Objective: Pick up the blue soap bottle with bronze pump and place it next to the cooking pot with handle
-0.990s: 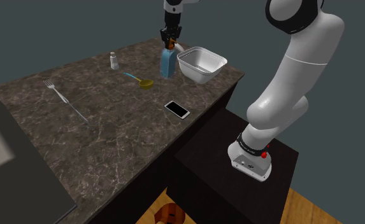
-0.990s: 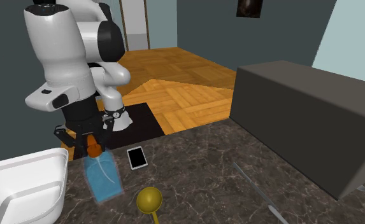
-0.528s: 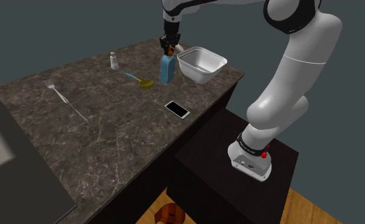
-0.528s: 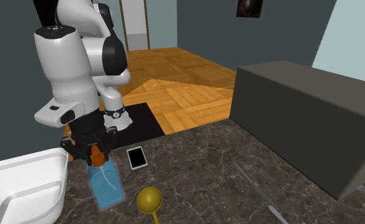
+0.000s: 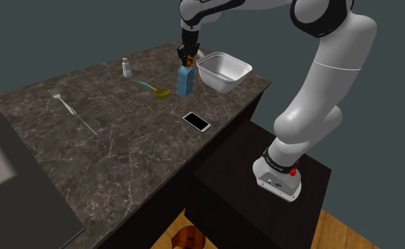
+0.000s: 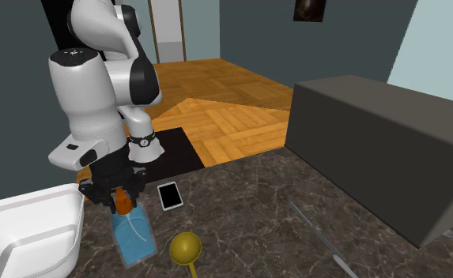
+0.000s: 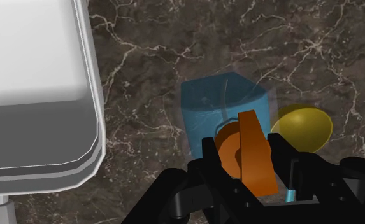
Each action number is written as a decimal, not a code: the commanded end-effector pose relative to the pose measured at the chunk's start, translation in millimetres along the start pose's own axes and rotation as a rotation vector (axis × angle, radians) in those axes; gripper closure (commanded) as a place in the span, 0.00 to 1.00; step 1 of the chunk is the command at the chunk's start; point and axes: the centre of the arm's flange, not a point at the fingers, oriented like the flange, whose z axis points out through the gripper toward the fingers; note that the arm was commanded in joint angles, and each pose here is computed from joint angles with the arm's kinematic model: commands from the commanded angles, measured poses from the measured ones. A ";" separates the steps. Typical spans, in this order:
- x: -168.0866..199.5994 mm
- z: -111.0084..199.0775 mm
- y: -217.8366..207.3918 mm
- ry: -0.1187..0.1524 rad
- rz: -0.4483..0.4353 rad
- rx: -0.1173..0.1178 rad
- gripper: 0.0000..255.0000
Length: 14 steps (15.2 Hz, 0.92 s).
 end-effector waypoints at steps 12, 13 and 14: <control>0.0 -39.6 0.0 0.001 0.000 0.000 0.00; 0.0 -50.0 -0.1 0.001 0.000 0.000 0.00; 0.0 -50.0 -0.1 0.001 0.000 0.000 0.00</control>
